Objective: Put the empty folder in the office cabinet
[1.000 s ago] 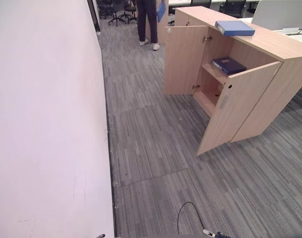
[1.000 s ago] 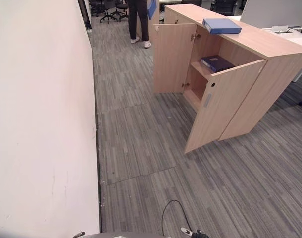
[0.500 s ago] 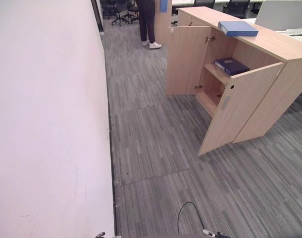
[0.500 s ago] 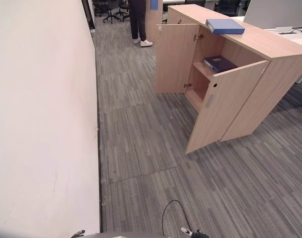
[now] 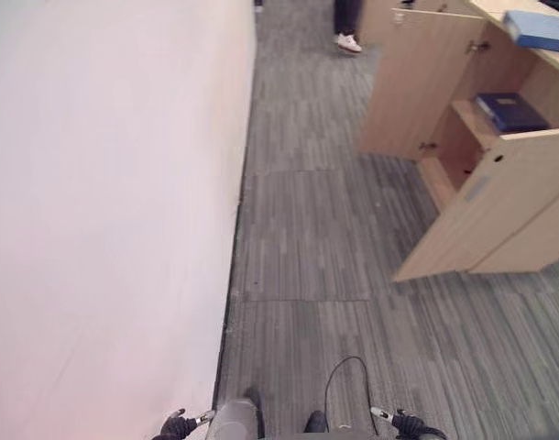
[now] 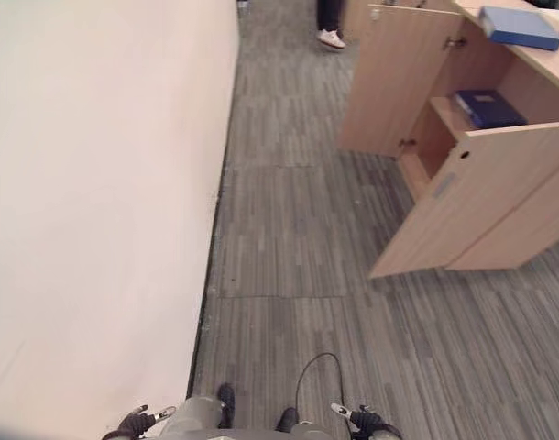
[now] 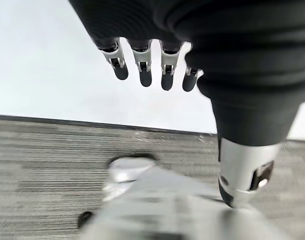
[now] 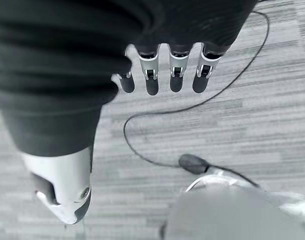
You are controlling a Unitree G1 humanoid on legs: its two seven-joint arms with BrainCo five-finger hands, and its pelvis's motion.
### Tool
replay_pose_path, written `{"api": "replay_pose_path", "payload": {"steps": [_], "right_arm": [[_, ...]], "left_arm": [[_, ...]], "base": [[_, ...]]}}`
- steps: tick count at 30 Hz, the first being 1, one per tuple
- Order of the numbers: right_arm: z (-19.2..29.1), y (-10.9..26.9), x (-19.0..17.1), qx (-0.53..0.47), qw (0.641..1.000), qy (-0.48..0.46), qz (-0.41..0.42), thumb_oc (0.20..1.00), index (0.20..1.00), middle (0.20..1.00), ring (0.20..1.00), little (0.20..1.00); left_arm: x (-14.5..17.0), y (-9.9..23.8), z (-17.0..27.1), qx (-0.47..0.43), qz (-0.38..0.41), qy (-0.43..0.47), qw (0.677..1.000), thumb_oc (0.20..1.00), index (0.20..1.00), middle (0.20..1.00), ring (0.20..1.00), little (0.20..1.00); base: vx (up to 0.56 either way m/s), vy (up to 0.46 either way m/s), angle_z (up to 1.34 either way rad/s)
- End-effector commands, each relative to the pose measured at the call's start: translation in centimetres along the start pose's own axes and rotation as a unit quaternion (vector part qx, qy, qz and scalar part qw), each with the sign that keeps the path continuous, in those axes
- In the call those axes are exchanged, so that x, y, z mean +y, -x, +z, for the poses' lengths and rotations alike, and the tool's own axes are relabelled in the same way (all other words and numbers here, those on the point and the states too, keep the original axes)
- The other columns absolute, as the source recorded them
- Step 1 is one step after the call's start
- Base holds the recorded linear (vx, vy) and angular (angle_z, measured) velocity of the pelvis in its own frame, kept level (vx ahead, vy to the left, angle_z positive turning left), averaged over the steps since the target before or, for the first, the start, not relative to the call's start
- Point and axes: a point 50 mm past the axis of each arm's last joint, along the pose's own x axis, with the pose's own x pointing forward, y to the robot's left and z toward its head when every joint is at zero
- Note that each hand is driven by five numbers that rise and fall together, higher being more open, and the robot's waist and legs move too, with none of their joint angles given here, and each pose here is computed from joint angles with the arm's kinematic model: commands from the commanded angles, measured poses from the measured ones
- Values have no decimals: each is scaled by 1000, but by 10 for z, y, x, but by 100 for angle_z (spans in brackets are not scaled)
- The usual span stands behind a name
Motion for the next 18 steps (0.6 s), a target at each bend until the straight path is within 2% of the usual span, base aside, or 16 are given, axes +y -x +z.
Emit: {"api": "replay_pose_path", "payload": {"steps": [1, 9, 12, 18], "right_arm": [[-5, 1, -8, 5, 1000, 21, -14, 1000, 1000, 1000, 1000, 1000], [-24, 4, -9, 31, 999, 22, -11, 1000, 1000, 1000, 1000, 1000], [-31, 5, -7, 44, 999, 15, -10, 1000, 1000, 1000, 1000, 1000], [-30, 5, -4, 40, 999, -11, 0, 1000, 1000, 1000, 1000, 1000]], "left_arm": [[7, 1, -3, -3, 20, 33, 999, 1000, 1000, 1000, 1000, 1000], [6, 4, -19, 20, 27, 60, 998, 1000, 1000, 1000, 1000, 1000], [8, 4, -21, 22, 28, 60, 998, 1000, 1000, 1000, 1000, 1000], [18, 2, -11, 7, 26, 25, 999, 1000, 1000, 1000, 1000, 1000]], "base": [[184, 80, -14], [261, 124, -14], [365, 299, -34], [328, 434, 17]]}}
